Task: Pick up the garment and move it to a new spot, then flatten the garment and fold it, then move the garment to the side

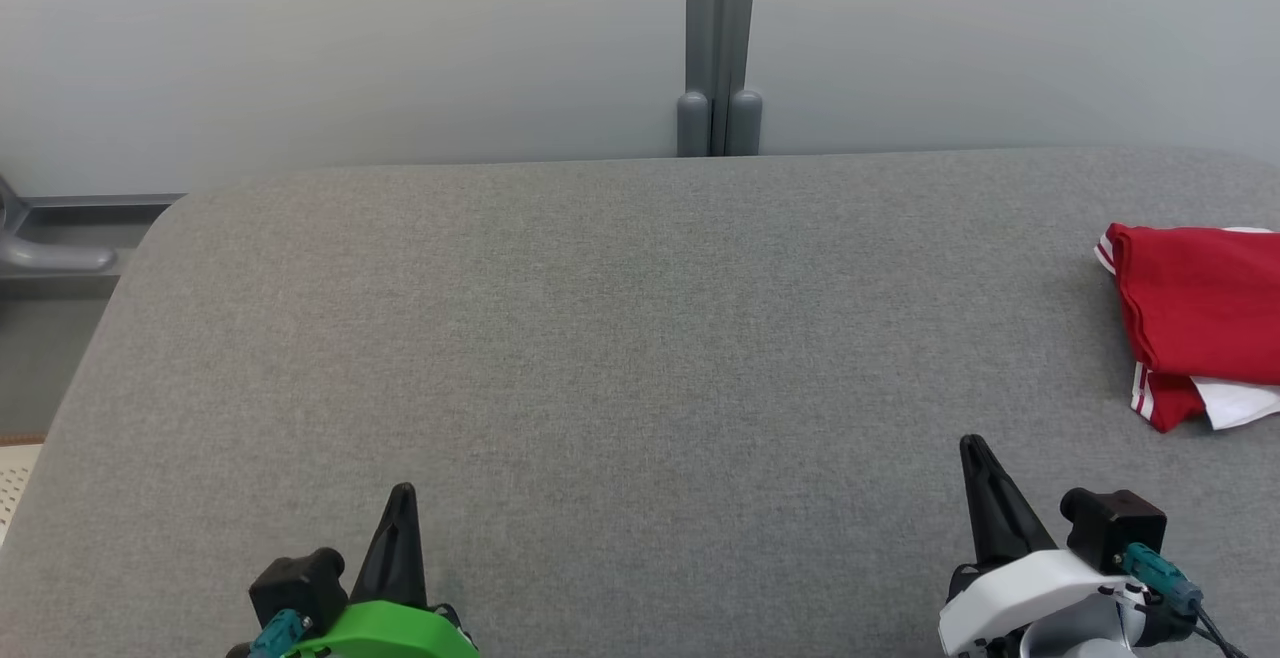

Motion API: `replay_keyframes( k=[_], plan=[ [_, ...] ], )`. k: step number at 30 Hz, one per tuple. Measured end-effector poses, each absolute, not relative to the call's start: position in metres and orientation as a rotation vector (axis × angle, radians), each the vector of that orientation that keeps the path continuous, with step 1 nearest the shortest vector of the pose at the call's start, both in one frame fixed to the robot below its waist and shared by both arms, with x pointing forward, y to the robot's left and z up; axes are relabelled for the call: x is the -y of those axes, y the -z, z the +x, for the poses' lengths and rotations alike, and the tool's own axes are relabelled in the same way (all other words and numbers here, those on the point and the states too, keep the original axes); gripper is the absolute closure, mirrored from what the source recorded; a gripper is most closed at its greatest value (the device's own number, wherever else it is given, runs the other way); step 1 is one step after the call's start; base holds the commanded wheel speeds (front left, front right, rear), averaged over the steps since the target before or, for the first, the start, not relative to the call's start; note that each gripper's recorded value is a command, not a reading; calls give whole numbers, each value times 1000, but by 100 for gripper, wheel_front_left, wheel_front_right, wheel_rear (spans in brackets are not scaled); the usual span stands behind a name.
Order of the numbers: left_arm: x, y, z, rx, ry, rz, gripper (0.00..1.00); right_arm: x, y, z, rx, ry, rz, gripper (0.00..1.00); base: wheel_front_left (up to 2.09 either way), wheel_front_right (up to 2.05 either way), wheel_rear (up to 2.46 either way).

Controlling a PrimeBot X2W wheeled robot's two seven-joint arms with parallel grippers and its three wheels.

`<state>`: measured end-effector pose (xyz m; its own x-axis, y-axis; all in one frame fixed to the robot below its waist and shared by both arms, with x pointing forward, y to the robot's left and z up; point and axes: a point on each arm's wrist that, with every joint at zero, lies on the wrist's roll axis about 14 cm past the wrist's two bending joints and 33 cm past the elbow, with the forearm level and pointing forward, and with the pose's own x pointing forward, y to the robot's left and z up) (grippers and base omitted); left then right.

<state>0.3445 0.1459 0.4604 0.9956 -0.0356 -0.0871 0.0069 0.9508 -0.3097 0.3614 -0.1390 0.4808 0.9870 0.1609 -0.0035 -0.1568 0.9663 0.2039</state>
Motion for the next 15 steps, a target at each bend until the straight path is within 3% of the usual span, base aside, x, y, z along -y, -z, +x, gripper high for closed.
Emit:
replay_keyframes(
  k=[15],
  plan=[
    [-162,-456,348,-137,-45,-560,100,157,-478,365,-60,-73,467,100,0,0,0]
  ],
)
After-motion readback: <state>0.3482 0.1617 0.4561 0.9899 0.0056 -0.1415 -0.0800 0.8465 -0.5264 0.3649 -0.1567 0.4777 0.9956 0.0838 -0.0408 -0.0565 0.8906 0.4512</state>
